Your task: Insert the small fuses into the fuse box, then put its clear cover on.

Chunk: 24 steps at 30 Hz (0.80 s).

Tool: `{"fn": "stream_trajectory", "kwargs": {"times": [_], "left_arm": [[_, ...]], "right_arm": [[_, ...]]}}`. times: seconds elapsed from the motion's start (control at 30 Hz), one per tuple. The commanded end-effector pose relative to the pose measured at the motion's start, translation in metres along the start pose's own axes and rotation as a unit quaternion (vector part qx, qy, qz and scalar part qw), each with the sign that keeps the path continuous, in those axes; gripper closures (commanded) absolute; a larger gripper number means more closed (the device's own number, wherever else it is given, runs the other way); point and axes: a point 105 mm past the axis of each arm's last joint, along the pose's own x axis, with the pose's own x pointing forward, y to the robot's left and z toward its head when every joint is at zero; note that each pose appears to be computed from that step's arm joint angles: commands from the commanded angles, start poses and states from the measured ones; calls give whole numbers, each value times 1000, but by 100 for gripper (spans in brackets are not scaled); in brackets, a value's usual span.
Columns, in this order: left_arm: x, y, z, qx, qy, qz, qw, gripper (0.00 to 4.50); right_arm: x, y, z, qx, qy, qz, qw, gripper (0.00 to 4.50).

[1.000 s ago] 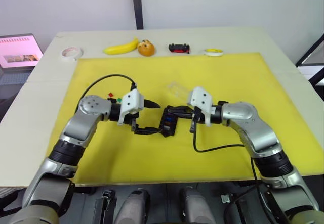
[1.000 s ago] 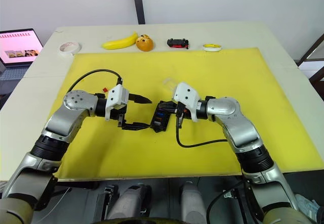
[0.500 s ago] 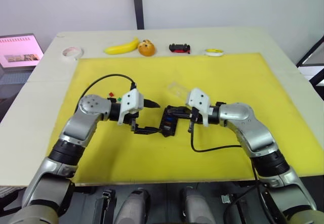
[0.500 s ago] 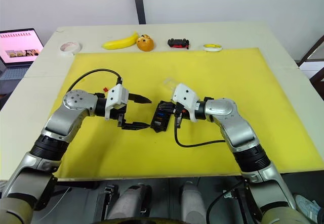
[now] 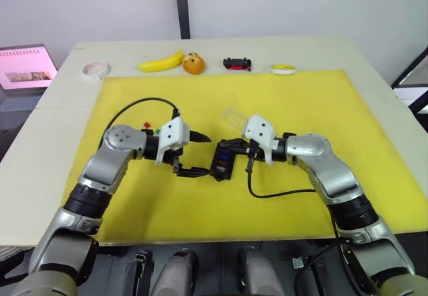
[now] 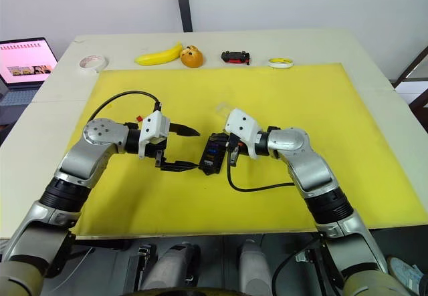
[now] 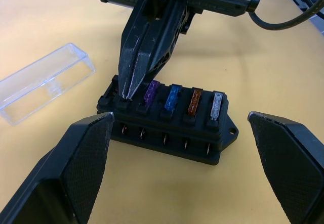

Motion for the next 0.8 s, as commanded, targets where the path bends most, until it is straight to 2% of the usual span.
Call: {"fn": "stream_trajectory", "kwargs": {"times": [0.03, 0.1, 0.2, 0.8], "left_arm": [[-6, 6, 11, 23, -4, 10, 1000, 0], [-6, 6, 11, 22, -4, 9, 1000, 0], [-6, 6, 10, 22, -4, 8, 1000, 0], [-4, 7, 12, 24, -6, 10, 1000, 0]], "right_arm": [[-3, -4, 32, -24, -61, -8, 998, 446], [-7, -7, 42, -20, -70, -3, 997, 446], [-9, -3, 43, -6, -65, 13, 998, 446], [-1, 8, 9, 29, -11, 20, 999, 446]]}}
